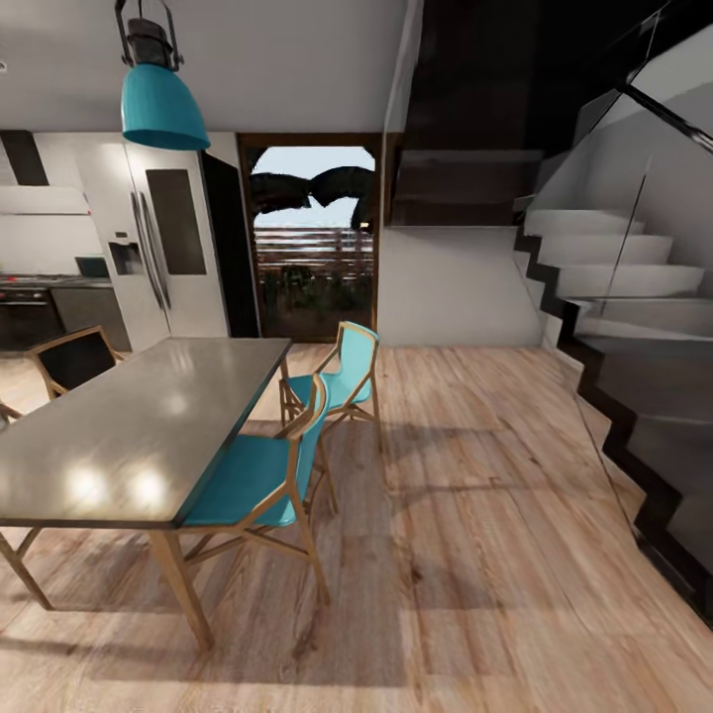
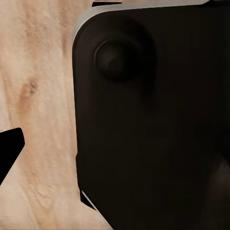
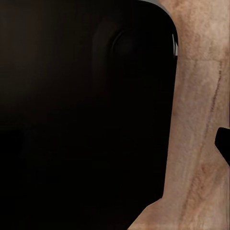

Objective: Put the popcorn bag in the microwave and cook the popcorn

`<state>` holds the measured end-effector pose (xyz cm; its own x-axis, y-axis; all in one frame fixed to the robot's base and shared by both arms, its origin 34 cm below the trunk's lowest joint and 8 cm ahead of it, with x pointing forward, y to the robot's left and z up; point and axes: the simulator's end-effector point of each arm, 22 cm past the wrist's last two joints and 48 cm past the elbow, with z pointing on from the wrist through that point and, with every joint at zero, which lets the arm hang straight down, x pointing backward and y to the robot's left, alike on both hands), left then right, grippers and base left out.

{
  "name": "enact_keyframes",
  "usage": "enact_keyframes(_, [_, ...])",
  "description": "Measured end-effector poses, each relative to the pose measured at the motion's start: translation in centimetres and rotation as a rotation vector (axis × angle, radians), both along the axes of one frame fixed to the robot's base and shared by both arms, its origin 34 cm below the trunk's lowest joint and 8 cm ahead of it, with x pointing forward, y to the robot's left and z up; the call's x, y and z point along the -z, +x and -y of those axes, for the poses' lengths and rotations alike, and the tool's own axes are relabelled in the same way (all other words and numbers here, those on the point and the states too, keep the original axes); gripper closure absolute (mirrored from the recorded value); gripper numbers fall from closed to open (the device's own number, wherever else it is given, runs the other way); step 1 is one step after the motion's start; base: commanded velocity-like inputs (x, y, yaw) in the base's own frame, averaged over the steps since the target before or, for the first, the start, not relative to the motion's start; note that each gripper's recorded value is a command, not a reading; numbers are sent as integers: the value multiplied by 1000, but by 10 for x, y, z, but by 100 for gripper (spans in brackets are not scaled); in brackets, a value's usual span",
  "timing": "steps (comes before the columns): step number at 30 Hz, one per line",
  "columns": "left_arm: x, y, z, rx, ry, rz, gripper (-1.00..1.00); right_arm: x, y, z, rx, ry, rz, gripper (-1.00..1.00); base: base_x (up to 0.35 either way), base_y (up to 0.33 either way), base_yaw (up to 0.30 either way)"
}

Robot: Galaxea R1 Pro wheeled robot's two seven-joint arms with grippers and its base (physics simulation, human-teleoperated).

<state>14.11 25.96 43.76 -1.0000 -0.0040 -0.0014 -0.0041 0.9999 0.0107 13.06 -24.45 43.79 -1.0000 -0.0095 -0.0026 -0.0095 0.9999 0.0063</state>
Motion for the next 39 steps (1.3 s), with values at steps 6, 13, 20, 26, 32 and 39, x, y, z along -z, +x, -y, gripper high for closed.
enact_keyframes(6, [0, 0, 0, 0, 0, 0, -100, 0, 0, 1, 0, -2, 1, -100, 0, 0, 300])
enact_keyframes(13, [0, 0, 0, 0, 0, 0, -100, 0, 0, 0, 0, -1, 1, -100, 0, 0, 300])
enact_keyframes(20, [0, 0, 0, 0, 0, 0, -100, 0, 0, 0, 0, -1, 1, -100, 0, 0, 300])
enact_keyframes(26, [0, 0, 0, 0, 0, 0, -100, 0, 0, 1, 0, -3, 1, -100, 0, 0, 300])
enact_keyframes(32, [0, 0, 0, 0, 0, 0, -100, 0, 0, 1, 0, -4, 1, -100, 0, 0, 300])
enact_keyframes(39, [0, 1, 3, -2, -4, 2, -100, 0, 0, 1, 0, -4, 1, -100, 0, 0, 300])
